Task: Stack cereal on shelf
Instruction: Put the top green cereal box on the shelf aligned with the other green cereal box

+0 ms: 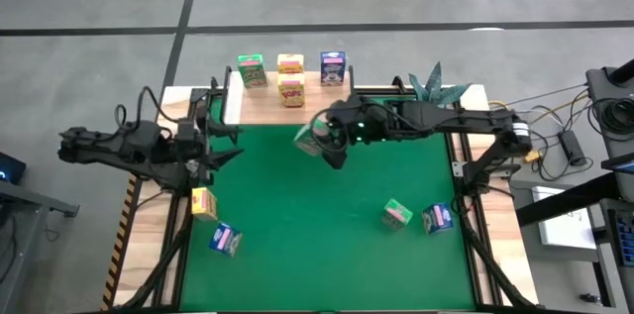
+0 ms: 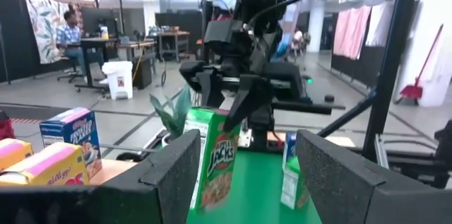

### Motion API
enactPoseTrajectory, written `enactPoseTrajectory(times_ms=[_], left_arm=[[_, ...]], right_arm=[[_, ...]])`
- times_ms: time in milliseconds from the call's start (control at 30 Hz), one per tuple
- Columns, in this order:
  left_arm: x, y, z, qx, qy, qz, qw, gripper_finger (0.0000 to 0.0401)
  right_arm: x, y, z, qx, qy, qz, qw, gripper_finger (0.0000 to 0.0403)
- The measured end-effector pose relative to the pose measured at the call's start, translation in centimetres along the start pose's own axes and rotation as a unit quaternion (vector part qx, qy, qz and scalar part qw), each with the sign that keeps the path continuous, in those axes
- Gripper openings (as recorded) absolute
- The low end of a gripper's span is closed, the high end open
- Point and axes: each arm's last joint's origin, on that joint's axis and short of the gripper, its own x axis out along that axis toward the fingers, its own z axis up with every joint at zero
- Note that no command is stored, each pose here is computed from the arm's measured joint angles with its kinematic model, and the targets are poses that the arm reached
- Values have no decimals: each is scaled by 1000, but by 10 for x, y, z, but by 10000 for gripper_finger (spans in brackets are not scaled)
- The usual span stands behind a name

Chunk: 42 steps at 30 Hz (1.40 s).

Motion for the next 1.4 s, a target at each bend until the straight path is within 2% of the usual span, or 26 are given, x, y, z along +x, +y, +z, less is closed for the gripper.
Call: enactPoseTrajectory(times_ms=[300, 500, 667, 867, 1033, 1400], left_arm=[[-12, 4, 7, -13, -27, 0, 1000, 217], [-18, 6, 9, -17, -38, -1, 999, 217], [-20, 7, 10, -19, -43, 0, 999, 217], [-20, 7, 11, -18, -43, 0, 999, 217], [-20, 7, 11, -15, -45, 0, 999, 217], [-20, 7, 10, -15, -45, 0, 999, 217]], right_arm=[[28, 18, 53, -108, -25, 2, 994, 176], [51, 16, 78, -173, -47, -10, 984, 176], [80, 2, 79, -231, -59, -27, 971, 176], [104, -16, 79, -272, -59, -35, 960, 176], [124, -19, 77, -271, -75, -15, 960, 176], [162, -29, 74, -277, -117, -33, 953, 176]])
